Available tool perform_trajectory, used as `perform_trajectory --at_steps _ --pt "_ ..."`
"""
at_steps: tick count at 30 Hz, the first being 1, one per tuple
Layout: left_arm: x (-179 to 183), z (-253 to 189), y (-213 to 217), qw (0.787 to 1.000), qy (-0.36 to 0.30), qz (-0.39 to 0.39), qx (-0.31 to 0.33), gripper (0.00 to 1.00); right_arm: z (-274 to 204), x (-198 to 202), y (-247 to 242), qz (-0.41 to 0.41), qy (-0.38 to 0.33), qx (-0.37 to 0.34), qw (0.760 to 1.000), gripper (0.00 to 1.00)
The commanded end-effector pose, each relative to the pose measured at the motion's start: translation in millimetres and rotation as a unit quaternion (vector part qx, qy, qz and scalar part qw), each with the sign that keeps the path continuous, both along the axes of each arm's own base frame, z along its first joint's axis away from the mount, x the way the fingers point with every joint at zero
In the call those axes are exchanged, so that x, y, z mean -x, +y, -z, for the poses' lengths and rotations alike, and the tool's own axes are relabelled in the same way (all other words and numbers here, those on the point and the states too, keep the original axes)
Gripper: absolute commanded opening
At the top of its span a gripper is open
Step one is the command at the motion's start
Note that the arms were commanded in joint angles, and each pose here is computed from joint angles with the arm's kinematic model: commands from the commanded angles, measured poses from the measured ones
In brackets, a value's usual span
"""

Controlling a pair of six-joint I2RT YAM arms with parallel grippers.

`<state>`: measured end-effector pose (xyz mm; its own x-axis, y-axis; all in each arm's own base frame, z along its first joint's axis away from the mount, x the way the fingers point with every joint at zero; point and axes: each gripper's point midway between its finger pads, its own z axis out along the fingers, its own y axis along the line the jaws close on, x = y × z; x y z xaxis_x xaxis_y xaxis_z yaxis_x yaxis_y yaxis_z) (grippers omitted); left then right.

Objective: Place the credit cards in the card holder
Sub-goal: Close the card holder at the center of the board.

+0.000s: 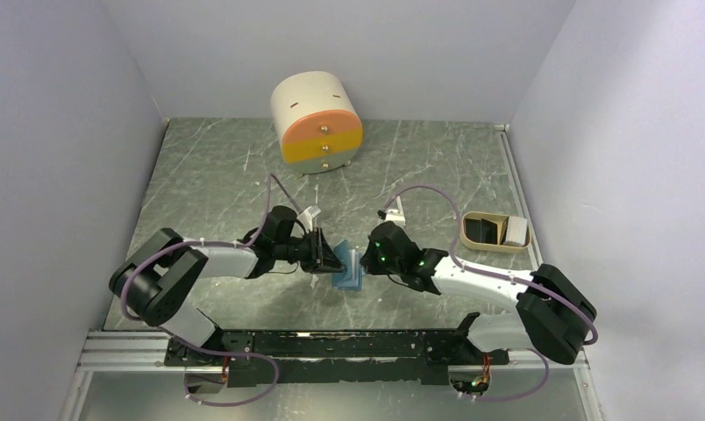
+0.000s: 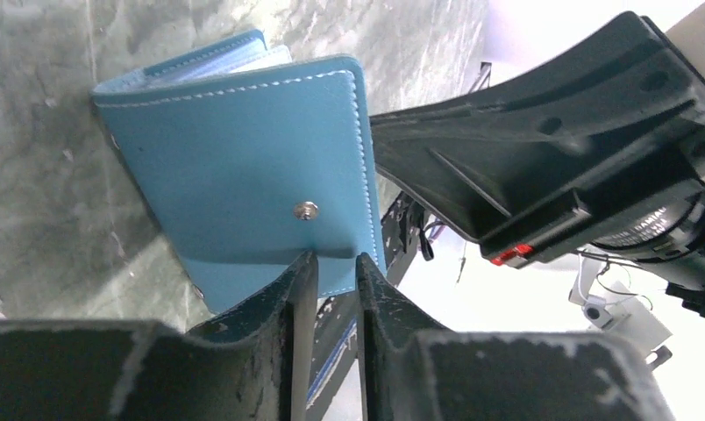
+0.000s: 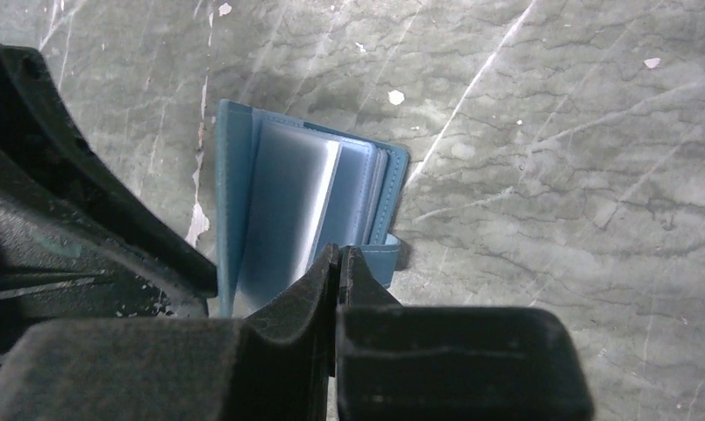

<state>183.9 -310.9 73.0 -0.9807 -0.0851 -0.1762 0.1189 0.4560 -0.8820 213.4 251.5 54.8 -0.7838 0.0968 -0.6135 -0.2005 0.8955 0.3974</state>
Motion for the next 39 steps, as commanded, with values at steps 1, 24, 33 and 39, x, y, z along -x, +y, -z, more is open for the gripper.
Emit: perform_trajectory --at_steps 1,24,33,39 --pt "-12 -7 -14 0.999 -0.031 0.022 0.011 0.30 -7 -3 -4 0.017 -0.020 -0.016 1.000 0.00" --pt "-35 49 2 0.990 -0.018 0.016 -0.140 0.29 -25 -8 11 -0.001 -0.030 -0.040 0.999 0.00" --pt "-27 59 4 0.991 -0.002 0.015 -0.133 0.29 5 -6 15 -0.014 0.021 0.014 1.000 0.00" --pt "-22 61 5 0.992 0.005 0.017 -0.126 0.28 13 -6 14 -0.010 0.031 0.038 0.999 0.15"
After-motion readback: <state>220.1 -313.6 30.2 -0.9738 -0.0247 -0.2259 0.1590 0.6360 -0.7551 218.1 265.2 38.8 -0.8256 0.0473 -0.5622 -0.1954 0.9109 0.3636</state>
